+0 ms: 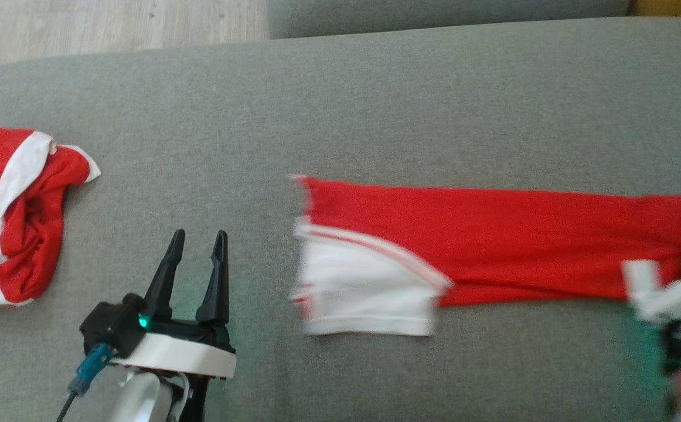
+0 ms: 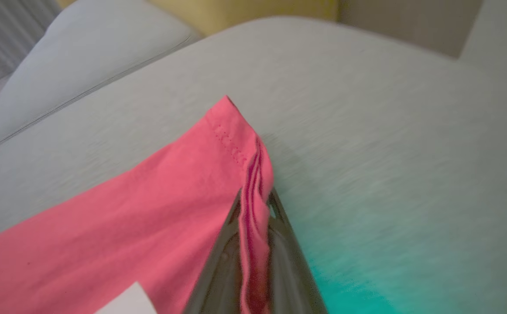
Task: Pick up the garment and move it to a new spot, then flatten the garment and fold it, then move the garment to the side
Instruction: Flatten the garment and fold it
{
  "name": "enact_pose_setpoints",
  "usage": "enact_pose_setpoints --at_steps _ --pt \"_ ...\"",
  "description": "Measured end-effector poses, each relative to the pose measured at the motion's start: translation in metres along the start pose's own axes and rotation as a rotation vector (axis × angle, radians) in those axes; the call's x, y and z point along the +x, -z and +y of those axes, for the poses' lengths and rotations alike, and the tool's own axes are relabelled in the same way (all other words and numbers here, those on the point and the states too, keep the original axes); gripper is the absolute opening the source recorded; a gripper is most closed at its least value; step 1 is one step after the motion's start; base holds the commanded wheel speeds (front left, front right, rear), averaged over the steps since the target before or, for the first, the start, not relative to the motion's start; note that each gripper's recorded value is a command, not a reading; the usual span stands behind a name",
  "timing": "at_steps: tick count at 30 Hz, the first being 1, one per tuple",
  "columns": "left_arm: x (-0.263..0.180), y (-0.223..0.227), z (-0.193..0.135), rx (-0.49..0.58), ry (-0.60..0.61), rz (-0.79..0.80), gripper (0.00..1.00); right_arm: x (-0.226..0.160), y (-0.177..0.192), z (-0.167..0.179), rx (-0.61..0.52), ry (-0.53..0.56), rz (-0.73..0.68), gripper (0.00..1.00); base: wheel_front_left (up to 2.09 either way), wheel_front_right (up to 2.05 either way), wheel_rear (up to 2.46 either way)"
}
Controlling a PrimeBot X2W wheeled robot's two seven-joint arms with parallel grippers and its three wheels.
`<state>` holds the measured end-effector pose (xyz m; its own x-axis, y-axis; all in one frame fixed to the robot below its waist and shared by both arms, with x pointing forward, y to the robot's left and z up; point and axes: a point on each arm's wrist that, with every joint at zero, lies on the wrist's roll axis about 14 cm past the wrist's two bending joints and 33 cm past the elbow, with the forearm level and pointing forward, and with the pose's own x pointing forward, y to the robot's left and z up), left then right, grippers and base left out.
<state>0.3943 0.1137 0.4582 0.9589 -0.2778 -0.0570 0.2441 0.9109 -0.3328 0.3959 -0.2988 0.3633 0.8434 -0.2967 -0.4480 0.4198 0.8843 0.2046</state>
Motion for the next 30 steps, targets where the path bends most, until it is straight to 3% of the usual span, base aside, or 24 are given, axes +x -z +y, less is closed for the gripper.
enact_pose_setpoints --at_steps 3,7,14,23,26,30 --pt "-0.001 -0.002 -0.002 0.002 0.004 -0.006 1.0 -0.004 -0.028 -0.047 -0.009 0.108 -0.08 0.0 0.0 0.0 0.0" --pt "-0.002 -0.006 -0.004 -0.005 0.007 -0.019 1.0 -0.008 -0.035 -0.052 -0.021 0.122 -0.104 0.0 0.0 0.0 0.0" --pt "-0.014 -0.005 -0.008 -0.005 0.007 -0.016 1.0 -0.014 -0.038 -0.007 -0.015 0.03 -0.142 0.0 0.0 0.0 0.0" --pt "-0.023 -0.012 -0.01 -0.004 0.006 -0.039 1.0 -0.024 -0.068 0.083 -0.06 -0.221 -0.212 0.0 0.0 0.0 0.0" --pt "-0.023 -0.012 -0.01 -0.014 0.002 -0.041 1.0 -0.035 -0.06 0.127 -0.051 -0.363 -0.198 0.0 0.0 0.0 0.0" --pt "-0.023 -0.007 -0.015 -0.031 0.008 -0.031 1.0 -0.059 -0.023 0.166 -0.026 -0.51 -0.106 0.0 0.0 0.0 0.0"
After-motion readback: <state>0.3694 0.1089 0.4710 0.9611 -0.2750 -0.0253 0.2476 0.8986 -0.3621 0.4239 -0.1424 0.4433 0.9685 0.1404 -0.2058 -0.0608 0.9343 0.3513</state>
